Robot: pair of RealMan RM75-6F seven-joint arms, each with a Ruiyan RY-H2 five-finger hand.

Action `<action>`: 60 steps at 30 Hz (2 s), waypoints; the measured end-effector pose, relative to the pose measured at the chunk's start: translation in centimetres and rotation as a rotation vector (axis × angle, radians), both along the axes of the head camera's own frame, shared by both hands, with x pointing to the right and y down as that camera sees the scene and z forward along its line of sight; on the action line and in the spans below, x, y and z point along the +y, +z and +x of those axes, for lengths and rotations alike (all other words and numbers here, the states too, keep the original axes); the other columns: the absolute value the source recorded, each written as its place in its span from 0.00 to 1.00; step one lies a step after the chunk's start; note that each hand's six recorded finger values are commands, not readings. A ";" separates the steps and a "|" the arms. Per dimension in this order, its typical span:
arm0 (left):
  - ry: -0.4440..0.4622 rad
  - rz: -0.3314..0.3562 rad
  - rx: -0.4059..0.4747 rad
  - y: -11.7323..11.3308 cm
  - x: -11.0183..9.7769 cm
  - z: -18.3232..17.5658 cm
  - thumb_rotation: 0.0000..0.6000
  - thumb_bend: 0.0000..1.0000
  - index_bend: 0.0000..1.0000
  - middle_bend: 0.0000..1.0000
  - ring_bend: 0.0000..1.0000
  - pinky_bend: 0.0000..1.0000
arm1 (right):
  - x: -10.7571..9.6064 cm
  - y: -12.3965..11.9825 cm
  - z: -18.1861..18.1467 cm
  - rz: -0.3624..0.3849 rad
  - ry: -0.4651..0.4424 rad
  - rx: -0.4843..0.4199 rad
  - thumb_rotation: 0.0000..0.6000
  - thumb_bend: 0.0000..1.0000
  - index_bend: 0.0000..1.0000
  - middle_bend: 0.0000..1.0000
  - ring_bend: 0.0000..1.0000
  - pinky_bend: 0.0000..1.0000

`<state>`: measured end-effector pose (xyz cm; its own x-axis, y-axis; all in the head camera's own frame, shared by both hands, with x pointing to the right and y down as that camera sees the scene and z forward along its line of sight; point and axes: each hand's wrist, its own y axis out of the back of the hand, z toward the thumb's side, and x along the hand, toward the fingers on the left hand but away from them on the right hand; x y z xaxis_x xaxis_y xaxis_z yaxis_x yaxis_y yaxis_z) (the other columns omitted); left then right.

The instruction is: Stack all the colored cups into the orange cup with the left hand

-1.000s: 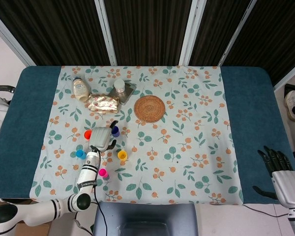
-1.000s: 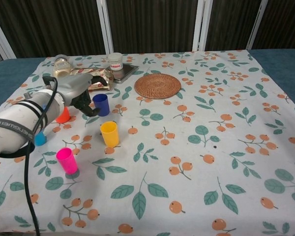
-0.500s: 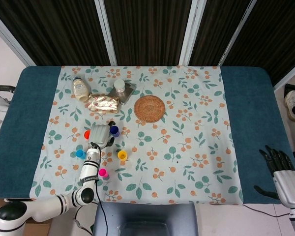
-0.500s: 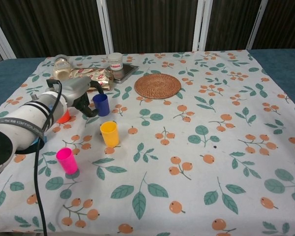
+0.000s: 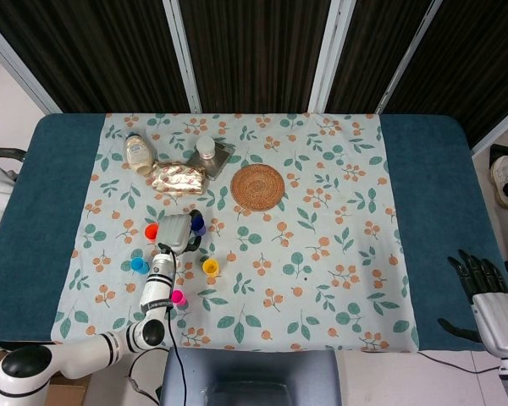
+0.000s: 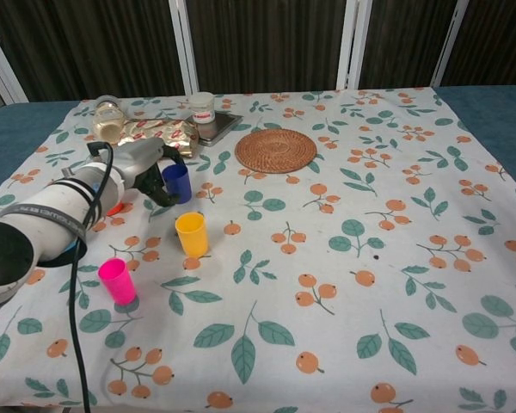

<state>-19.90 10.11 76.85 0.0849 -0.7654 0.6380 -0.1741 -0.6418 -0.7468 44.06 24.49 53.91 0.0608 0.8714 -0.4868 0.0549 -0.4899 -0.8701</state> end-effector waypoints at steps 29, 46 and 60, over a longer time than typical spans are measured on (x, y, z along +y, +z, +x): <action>-0.003 0.145 0.013 -7.1 0.1 -6.9 1.00 0.37 0.56 1.00 1.00 1.00 | 0.3 0.1 -0.4 -0.002 -0.013 -0.003 1.00 0.18 0.00 0.00 0.00 0.00; -0.015 0.100 -0.044 -4.6 0.9 -10.0 1.00 0.38 0.52 1.00 1.00 1.00 | 0.1 0.1 -0.2 0.005 -0.002 0.005 1.00 0.19 0.00 0.00 0.00 0.00; 0.001 0.069 0.010 -5.3 1.5 -9.1 1.00 0.37 0.00 1.00 1.00 1.00 | 0.2 0.3 -0.3 -0.001 -0.004 0.006 1.00 0.19 0.00 0.00 0.00 0.00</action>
<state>-29.04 11.62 71.54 0.0920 -0.8076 0.5824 -0.1811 -0.5887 -0.7878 43.73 24.65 54.21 0.0616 0.8705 -0.4883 0.0479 -0.4912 -0.8697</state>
